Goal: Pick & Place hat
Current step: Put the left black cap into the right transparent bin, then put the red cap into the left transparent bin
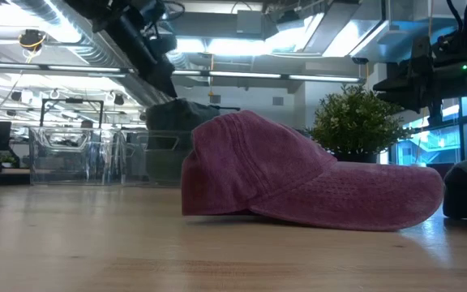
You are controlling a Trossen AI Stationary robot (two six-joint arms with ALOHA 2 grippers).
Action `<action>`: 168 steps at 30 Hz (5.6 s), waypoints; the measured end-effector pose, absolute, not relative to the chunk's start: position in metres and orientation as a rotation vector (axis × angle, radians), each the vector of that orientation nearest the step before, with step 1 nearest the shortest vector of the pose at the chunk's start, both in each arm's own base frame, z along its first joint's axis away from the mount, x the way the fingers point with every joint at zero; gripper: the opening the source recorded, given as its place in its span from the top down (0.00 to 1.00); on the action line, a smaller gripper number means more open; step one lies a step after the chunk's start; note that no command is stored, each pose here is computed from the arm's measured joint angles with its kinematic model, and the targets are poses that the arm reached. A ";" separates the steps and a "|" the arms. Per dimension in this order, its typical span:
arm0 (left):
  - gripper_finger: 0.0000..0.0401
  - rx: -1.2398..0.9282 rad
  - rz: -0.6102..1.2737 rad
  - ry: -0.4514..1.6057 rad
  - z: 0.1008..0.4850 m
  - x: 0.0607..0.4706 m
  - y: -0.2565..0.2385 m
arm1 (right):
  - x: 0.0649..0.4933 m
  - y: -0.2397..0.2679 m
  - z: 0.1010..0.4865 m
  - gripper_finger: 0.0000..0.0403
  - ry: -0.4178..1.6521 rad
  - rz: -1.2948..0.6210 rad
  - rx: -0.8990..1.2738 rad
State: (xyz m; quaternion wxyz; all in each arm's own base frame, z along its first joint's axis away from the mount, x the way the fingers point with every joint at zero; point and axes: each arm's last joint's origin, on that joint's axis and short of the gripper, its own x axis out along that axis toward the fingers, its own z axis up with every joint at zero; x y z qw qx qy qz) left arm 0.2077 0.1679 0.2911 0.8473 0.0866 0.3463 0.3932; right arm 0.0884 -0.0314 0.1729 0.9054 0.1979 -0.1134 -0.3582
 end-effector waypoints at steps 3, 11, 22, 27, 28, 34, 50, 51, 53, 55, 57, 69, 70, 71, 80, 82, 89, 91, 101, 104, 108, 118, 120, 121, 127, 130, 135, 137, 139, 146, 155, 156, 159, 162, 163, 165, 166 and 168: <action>0.52 0.180 0.840 0.688 0.300 0.203 0.163 | 0.088 -0.031 0.173 0.69 -0.233 -0.740 0.405; 0.53 -0.058 0.587 0.396 0.332 0.195 0.127 | 0.088 -0.031 0.173 0.69 -0.233 -0.740 0.405; 0.53 -0.251 0.227 0.440 0.278 0.259 0.002 | 0.088 -0.031 0.173 0.69 -0.213 -0.744 0.357; 0.53 -0.246 0.250 0.483 0.236 0.281 -0.049 | 0.088 -0.031 0.173 0.69 -0.212 -0.745 0.355; 0.53 -0.237 0.246 0.485 0.230 0.285 -0.057 | 0.088 -0.031 0.173 0.69 -0.212 -0.745 0.355; 0.52 -0.194 0.222 0.535 0.180 0.307 -0.093 | 0.088 -0.031 0.173 0.69 -0.211 -0.744 0.356; 0.53 -0.290 0.227 0.670 0.098 0.323 -0.110 | 0.089 -0.030 0.173 0.69 -0.201 -0.692 0.356; 0.53 -0.290 0.227 0.669 0.097 0.323 -0.110 | 0.090 -0.030 0.173 0.69 -0.200 -0.691 0.356; 0.53 -0.287 0.233 0.668 0.097 0.323 -0.109 | 0.090 -0.030 0.173 0.69 -0.200 -0.691 0.356; 0.53 -0.285 0.236 0.667 0.097 0.323 -0.109 | 0.090 -0.030 0.173 0.69 -0.200 -0.691 0.356; 0.53 -0.273 0.242 0.663 0.097 0.323 -0.109 | 0.090 -0.030 0.173 0.69 -0.200 -0.691 0.356; 0.86 -0.231 0.270 0.662 0.095 0.323 -0.107 | 0.090 -0.030 0.173 0.69 -0.200 -0.691 0.355; 0.91 -0.229 0.271 0.661 0.095 0.323 -0.107 | 0.090 -0.030 0.173 0.69 -0.200 -0.691 0.355; 0.95 -0.223 0.268 0.661 0.095 0.323 -0.107 | 0.089 -0.030 0.173 0.69 -0.200 -0.691 0.354; 0.99 -0.185 0.263 0.658 0.113 0.319 -0.103 | 0.090 -0.030 0.173 0.69 -0.183 -0.695 0.310; 0.99 -0.181 0.274 0.651 0.121 0.318 -0.101 | 0.090 -0.030 0.173 0.69 -0.183 -0.695 0.310; 0.99 -0.138 0.286 0.661 0.144 0.308 -0.097 | 0.090 -0.030 0.173 0.69 -0.183 -0.695 0.310; 0.99 -0.143 0.284 0.651 0.149 0.307 -0.096 | 0.090 -0.030 0.173 0.69 -0.183 -0.695 0.310; 0.99 -0.128 0.271 0.589 0.213 0.287 -0.085 | 0.090 -0.030 0.173 0.69 -0.183 -0.695 0.310; 0.99 -0.076 0.239 0.613 0.246 0.283 -0.080 | 0.090 -0.030 0.173 0.69 -0.183 -0.695 0.309; 0.99 0.051 0.210 0.687 0.286 0.280 -0.072 | 0.090 -0.030 0.173 0.69 -0.183 -0.695 0.308; 0.99 0.405 0.201 0.922 0.370 0.258 -0.036 | 0.089 -0.030 0.173 0.69 -0.184 -0.696 0.310; 0.99 0.468 0.185 0.975 0.380 0.252 -0.027 | 0.089 -0.030 0.173 0.69 -0.186 -0.695 0.311; 0.99 0.508 0.172 1.006 0.384 0.248 -0.022 | 0.089 -0.030 0.173 0.69 -0.186 -0.696 0.311; 0.99 0.759 0.051 1.217 0.403 0.223 0.003 | 0.089 -0.030 0.173 0.69 -0.187 -0.696 0.312; 0.99 0.839 0.024 1.282 0.413 0.213 0.014 | 0.089 -0.030 0.173 0.69 -0.189 -0.696 0.318; 0.99 1.085 -0.017 1.362 0.425 0.203 0.029 | 0.089 -0.030 0.173 0.69 -0.196 -0.694 0.336; 0.99 1.208 -0.031 1.417 0.427 0.200 0.035 | 0.089 -0.030 0.173 0.69 -0.196 -0.695 0.336; 0.99 1.313 -0.034 1.486 0.428 0.199 0.043 | 0.089 -0.030 0.173 0.69 -0.196 -0.695 0.337; 0.99 1.375 -0.032 1.659 0.430 0.190 0.072 | 0.089 -0.030 0.173 0.69 -0.198 -0.702 0.338; 0.99 1.408 -0.118 1.901 0.432 0.168 0.110 | 0.088 -0.031 0.173 0.69 -0.204 -0.745 0.336; 0.99 1.407 -0.126 1.923 0.431 0.166 0.115 | 0.088 -0.032 0.173 0.69 -0.206 -0.756 0.336; 0.99 1.413 -0.132 1.984 0.426 0.165 0.131 | 0.087 -0.032 0.173 0.69 -0.212 -0.793 0.336; 0.99 1.427 -0.162 2.004 0.420 0.165 0.143 | 0.087 -0.033 0.173 0.69 -0.215 -0.814 0.334; 0.99 1.438 -0.171 2.011 0.417 0.167 0.148 | 0.087 -0.033 0.173 0.69 -0.217 -0.823 0.334; 0.99 1.443 -0.203 2.027 0.408 0.168 0.158 | 0.087 -0.033 0.173 0.69 -0.218 -0.834 0.334; 0.99 1.445 -0.216 2.033 0.404 0.167 0.163 | 0.087 -0.033 0.173 0.69 -0.218 -0.834 0.333; 0.99 1.459 -0.247 2.045 0.396 0.166 0.172 | 0.087 -0.033 0.173 0.69 -0.218 -0.834 0.333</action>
